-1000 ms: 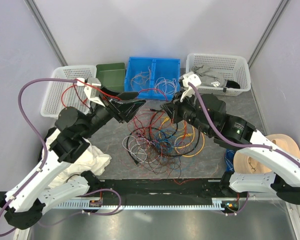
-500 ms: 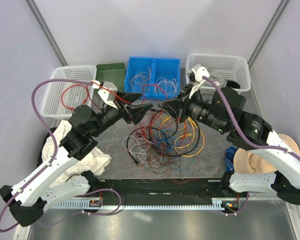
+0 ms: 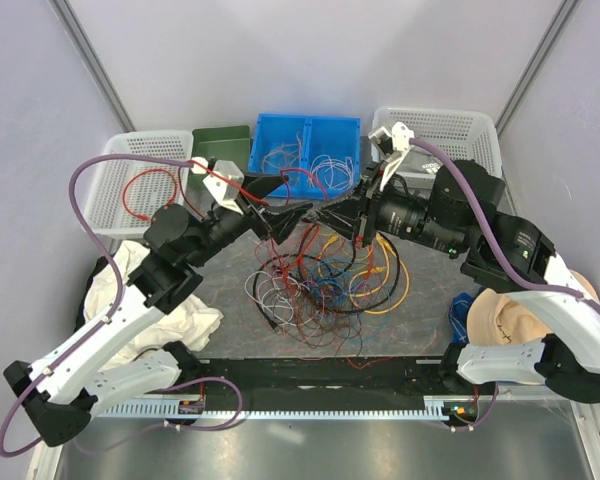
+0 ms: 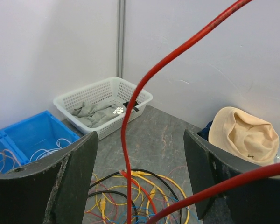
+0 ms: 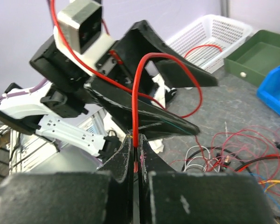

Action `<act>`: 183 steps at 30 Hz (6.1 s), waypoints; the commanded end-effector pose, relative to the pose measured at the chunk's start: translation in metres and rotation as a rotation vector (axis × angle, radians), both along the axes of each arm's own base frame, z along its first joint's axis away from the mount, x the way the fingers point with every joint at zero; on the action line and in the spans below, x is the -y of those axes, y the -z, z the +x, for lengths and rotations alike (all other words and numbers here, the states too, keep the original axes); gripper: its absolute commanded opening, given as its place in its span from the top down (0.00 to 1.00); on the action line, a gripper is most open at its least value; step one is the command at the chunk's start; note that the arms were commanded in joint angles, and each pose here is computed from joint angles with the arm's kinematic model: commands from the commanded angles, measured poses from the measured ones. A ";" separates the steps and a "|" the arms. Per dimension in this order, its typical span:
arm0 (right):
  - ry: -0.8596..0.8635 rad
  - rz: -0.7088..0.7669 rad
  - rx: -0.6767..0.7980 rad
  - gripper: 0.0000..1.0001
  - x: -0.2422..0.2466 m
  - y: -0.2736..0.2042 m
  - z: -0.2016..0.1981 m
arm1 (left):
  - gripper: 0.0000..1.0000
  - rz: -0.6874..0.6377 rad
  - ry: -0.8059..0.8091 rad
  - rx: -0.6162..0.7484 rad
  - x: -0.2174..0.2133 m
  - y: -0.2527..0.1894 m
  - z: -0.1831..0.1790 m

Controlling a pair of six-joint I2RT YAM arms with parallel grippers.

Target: Untangle the cables

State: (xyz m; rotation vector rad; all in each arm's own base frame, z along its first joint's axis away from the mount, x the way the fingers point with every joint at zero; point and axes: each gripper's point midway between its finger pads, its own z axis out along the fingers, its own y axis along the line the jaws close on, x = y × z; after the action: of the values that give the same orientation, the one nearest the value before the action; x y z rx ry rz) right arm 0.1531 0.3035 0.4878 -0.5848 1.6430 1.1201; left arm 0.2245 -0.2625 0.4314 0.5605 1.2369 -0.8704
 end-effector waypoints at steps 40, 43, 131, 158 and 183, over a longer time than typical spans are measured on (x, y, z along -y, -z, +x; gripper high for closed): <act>0.128 -0.040 0.194 1.00 -0.015 0.089 0.051 | 0.98 -0.213 0.348 -0.146 0.012 -0.095 -0.065; 0.110 -0.024 0.209 1.00 -0.020 0.096 0.050 | 0.98 -0.221 0.376 -0.173 0.021 -0.103 -0.062; 0.289 0.097 0.157 1.00 -0.006 0.116 0.073 | 0.98 -0.181 -0.103 -0.295 -0.016 -0.084 0.014; 0.185 0.287 0.551 0.30 0.011 0.108 0.038 | 0.98 -0.312 0.321 -0.547 0.035 -0.150 -0.027; 0.022 0.226 0.283 1.00 -0.006 0.115 0.016 | 0.94 -0.258 0.196 -0.593 0.030 -0.097 0.000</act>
State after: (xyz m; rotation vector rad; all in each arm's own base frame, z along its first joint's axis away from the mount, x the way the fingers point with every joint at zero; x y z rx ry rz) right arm 0.1655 0.3162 0.3537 -0.6025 1.1528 1.1293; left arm 0.2173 -0.3069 0.5357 0.2553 1.5970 -1.4780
